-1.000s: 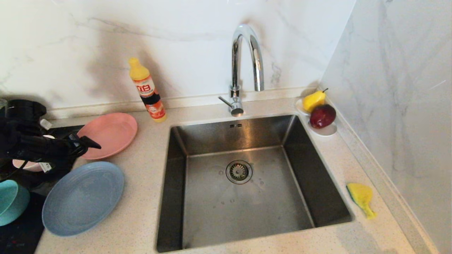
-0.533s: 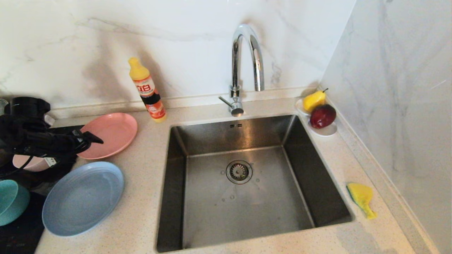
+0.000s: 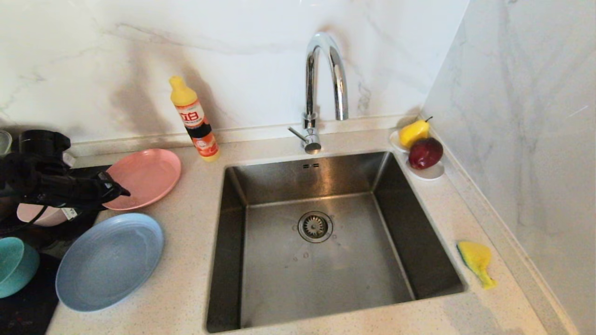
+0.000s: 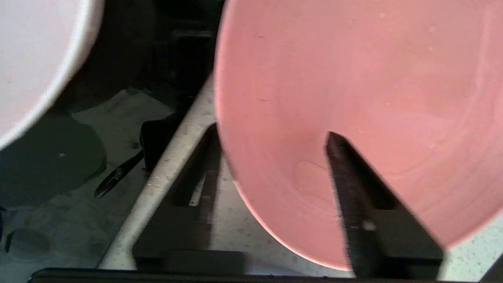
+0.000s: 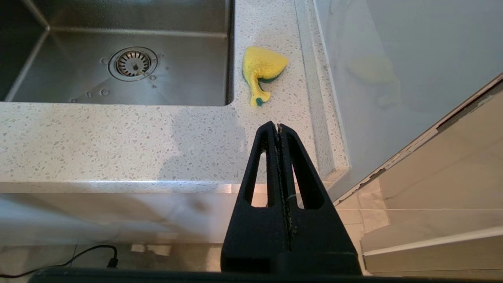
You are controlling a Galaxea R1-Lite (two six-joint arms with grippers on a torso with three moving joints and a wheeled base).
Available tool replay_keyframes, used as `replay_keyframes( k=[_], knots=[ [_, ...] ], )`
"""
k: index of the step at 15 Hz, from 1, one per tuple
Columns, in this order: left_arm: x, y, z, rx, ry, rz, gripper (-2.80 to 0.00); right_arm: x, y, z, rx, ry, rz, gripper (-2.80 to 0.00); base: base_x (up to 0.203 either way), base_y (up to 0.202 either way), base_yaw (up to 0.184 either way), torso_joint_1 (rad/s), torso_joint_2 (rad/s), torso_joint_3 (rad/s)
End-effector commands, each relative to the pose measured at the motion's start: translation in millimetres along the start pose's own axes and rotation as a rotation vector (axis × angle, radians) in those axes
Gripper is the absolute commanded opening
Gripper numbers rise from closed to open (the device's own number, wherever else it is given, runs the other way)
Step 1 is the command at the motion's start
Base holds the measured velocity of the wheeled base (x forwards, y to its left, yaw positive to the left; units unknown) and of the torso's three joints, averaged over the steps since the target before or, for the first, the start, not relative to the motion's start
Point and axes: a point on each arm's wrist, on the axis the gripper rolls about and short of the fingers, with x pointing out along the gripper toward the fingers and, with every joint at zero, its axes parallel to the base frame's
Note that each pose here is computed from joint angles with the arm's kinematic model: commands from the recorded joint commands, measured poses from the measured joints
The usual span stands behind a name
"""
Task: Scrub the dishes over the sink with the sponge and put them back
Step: Place the plate on the plate
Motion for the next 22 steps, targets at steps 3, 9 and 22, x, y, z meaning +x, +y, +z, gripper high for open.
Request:
replay_keyframes(
  k=[3,9,22],
  knots=[
    [-7.4,-0.9,2.6,0.000,-0.010,0.003,-2.80,0.0,0.0,0.0,-0.001,0.000,0.000,-2.80,0.000,0.000,0.000,0.000,0.00,0.000],
    [-30.2,4.6,14.9,0.005,-0.067,0.011,-2.80,0.0,0.0,0.0,-0.001,0.000,0.000,-2.80,0.000,0.000,0.000,0.000,0.00,0.000],
    [-119.1,8.1,11.7,0.031,-0.007,0.113,-2.80,0.0,0.0,0.0,-0.001,0.000,0.000,-2.80,0.000,0.000,0.000,0.000,0.00,0.000]
  ],
)
